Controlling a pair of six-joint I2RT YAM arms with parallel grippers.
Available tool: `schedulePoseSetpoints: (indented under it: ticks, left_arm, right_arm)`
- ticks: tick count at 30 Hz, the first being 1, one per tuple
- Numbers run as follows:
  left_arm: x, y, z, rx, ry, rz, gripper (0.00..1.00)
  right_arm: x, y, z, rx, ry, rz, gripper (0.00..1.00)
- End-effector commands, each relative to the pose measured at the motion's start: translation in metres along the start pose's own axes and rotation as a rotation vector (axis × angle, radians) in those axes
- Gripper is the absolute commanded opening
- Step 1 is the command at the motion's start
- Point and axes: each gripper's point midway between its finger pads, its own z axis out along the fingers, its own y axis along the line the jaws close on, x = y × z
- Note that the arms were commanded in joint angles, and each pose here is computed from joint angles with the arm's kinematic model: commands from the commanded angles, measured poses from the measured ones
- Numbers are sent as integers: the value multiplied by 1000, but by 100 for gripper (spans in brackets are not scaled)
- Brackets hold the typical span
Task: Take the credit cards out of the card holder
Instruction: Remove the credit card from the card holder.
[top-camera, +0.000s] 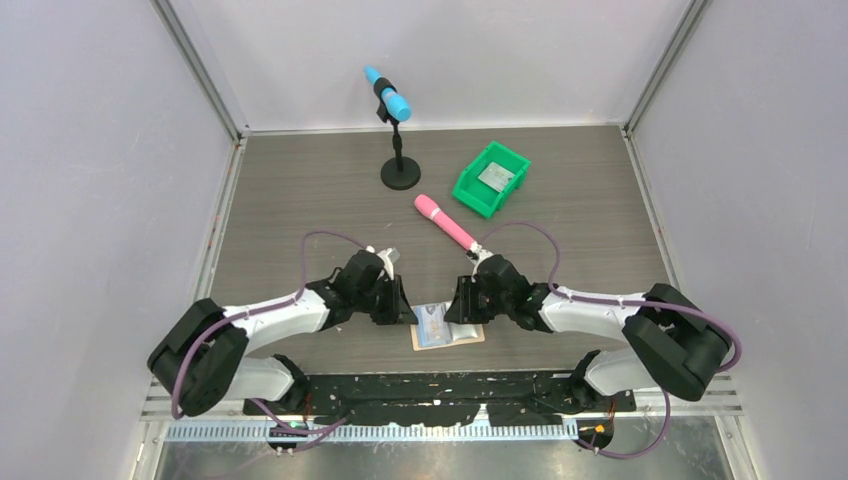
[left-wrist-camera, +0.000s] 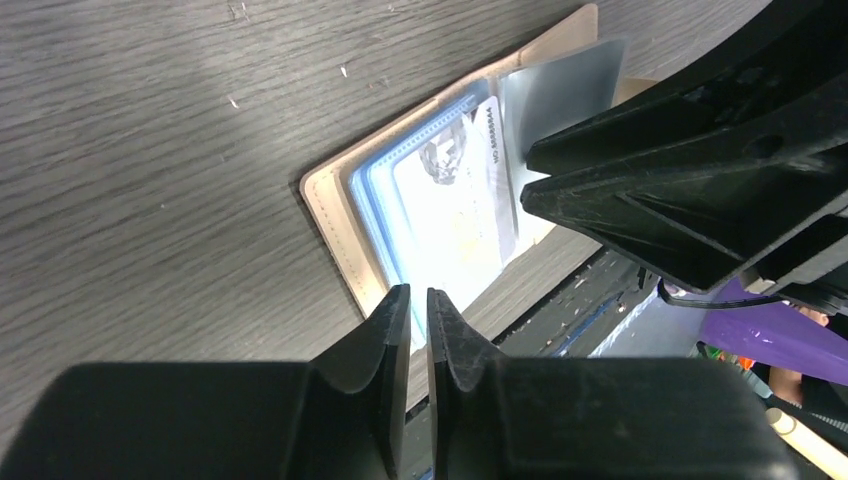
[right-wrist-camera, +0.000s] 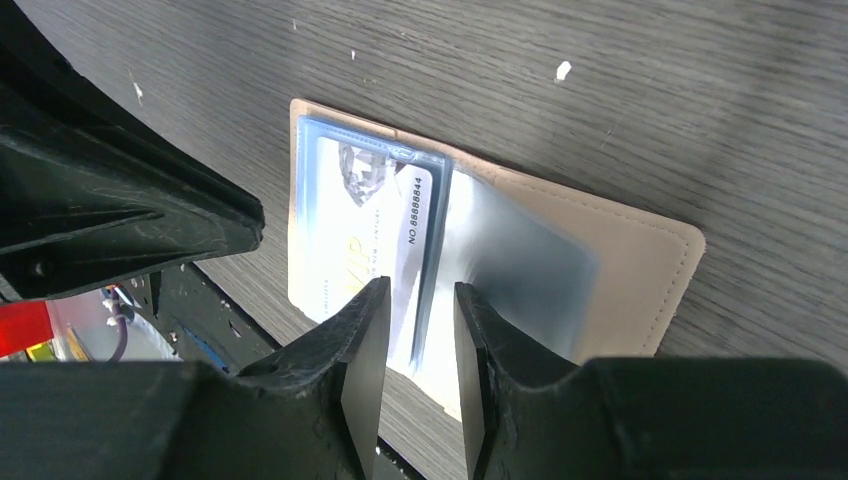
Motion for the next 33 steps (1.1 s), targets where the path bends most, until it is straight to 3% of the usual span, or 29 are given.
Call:
schedulePoseSetpoints:
  ticks: [1, 22, 26, 31, 33]
  left_arm:
    - [-9, -18, 10, 86, -14, 30, 12]
    - [12, 15, 31, 19, 43, -1, 9]
    - [14, 19, 31, 8, 42, -4, 10]
    - [15, 23, 31, -5, 40, -8, 10]
    - [16, 25, 31, -12, 42, -11, 10]
  right_arm:
    - [-18, 17, 3, -52, -42, -33, 37]
    - [-12, 14, 11, -99, -21, -9, 28]
    - [-12, 14, 8, -115, -26, 6, 21]
    - [-13, 14, 4, -130, -36, 10, 6]
    - [-14, 14, 2, -138, -41, 12, 5]
